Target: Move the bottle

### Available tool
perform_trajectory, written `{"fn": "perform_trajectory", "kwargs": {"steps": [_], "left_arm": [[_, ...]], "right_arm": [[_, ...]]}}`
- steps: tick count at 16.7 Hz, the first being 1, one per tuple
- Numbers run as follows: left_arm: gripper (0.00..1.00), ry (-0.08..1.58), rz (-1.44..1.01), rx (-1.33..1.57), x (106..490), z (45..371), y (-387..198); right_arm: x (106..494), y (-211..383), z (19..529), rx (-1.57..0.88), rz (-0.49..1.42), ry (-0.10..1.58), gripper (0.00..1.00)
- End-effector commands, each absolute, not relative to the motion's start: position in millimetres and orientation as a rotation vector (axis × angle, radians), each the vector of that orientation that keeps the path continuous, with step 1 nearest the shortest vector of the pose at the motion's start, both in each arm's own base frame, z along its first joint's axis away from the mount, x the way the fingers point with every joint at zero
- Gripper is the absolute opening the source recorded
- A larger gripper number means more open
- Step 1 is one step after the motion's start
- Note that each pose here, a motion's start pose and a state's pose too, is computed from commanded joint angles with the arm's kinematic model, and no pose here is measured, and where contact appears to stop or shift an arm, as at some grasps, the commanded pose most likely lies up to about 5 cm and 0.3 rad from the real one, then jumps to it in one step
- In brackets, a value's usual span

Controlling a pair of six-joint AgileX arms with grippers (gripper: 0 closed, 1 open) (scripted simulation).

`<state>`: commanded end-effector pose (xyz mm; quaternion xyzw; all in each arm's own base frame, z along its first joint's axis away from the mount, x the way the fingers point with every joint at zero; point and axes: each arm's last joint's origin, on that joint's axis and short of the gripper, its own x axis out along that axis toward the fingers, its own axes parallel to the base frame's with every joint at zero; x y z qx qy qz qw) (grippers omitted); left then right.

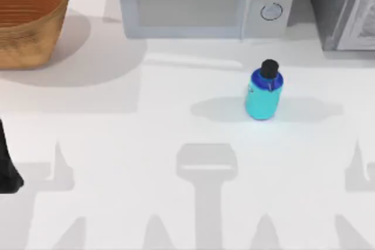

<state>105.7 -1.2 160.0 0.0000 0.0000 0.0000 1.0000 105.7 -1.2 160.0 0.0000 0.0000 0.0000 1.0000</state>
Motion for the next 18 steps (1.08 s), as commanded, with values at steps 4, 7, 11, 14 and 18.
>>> {"fn": "perform_trajectory", "kwargs": {"steps": [4,7,11,14,18], "left_arm": [[1.00,0.000,0.000,0.000,106,160,-1],[1.00,0.000,0.000,0.000,106,160,-1],[1.00,0.000,0.000,0.000,106,160,-1],[1.00,0.000,0.000,0.000,106,160,-1],[1.00,0.000,0.000,0.000,106,160,-1]], "right_arm": [[107,0,164,0.000,0.016,-0.010,1.00],[114,2,177,-0.003,0.071,-0.039,1.00],[139,7,192,-0.019,0.179,-0.052,1.00],[169,13,190,-0.033,0.278,-0.019,1.00],[214,23,161,-0.041,0.426,0.061,1.00]]}}
